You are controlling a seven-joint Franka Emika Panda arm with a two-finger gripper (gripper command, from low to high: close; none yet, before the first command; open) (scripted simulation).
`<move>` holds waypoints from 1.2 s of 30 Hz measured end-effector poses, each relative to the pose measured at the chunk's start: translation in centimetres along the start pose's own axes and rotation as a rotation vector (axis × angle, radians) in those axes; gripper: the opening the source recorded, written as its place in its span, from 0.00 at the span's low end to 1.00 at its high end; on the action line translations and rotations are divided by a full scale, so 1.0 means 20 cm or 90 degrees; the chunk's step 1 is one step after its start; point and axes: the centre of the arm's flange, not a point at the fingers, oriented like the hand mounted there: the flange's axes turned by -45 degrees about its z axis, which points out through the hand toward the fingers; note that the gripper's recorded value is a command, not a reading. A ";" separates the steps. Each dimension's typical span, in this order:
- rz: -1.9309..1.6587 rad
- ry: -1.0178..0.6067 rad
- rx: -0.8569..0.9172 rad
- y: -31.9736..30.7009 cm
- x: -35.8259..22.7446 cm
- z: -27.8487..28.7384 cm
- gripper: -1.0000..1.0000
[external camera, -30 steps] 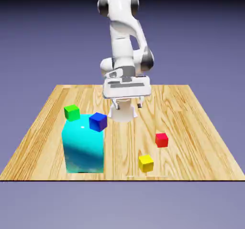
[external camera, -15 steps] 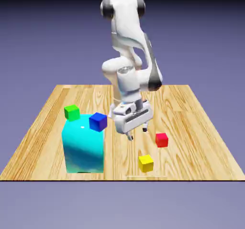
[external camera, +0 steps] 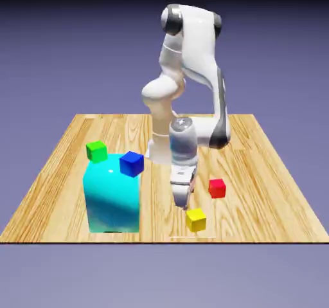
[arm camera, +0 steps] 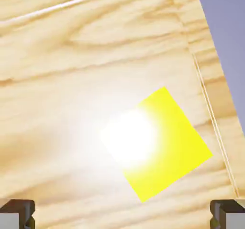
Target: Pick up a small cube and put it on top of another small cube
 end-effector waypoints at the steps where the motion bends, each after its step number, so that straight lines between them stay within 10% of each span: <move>1: -0.024 -0.006 0.001 0.00 0.01 0.01 0.50; 18: -0.309 -0.068 -0.026 0.09 0.17 0.26 0.50; 19: -0.307 -0.067 -0.024 0.08 0.16 0.33 0.00; 36: -0.132 -0.001 0.061 0.07 0.27 -0.01 0.00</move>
